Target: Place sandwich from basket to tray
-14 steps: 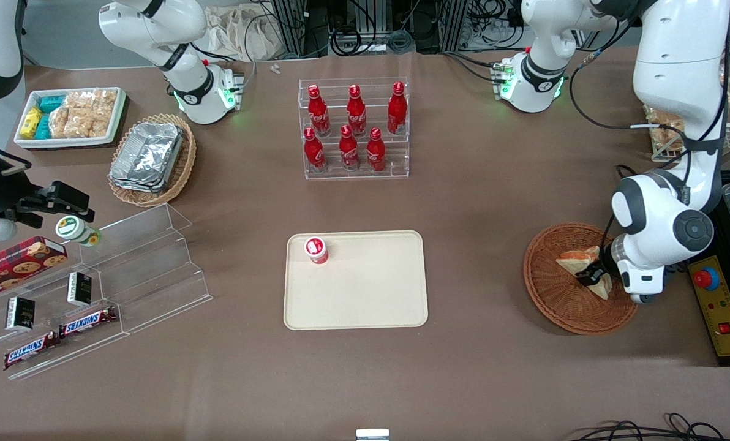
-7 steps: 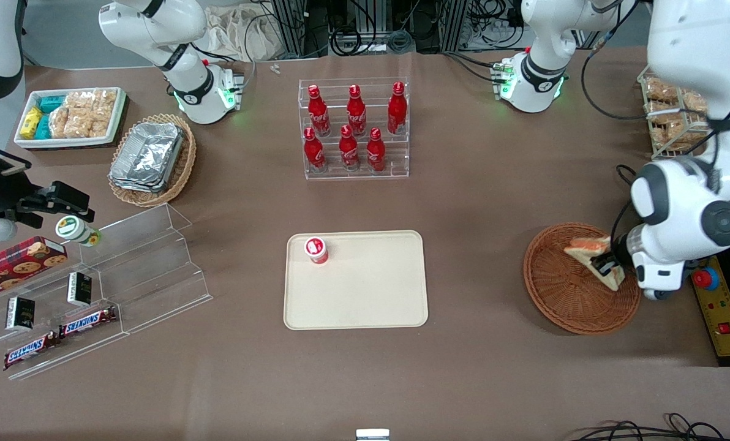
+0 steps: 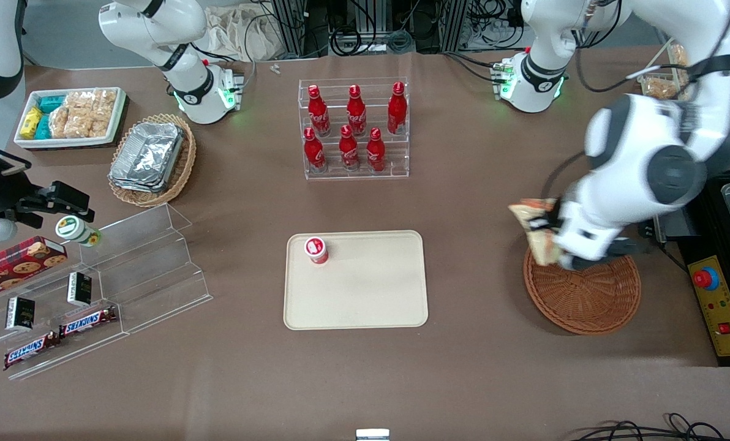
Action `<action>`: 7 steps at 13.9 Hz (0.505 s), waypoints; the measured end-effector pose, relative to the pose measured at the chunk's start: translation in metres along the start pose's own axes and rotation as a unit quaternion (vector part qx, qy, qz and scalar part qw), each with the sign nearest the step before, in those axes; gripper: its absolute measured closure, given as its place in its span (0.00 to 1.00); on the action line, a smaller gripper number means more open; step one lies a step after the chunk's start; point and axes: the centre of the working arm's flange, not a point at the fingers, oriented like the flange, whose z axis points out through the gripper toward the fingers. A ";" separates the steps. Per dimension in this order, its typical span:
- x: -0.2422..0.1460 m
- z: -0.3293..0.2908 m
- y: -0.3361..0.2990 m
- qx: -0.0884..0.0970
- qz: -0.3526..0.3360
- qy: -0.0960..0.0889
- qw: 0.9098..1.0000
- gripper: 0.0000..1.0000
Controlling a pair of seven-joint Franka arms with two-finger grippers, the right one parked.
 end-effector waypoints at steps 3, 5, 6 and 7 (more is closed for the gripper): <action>-0.033 0.043 0.103 -0.039 0.088 0.024 0.995 0.80; -0.039 0.081 0.141 -0.054 0.119 0.039 0.991 0.80; -0.039 0.102 0.153 -0.050 0.133 0.046 0.989 0.80; -0.036 0.122 0.160 -0.046 0.140 0.051 0.988 0.80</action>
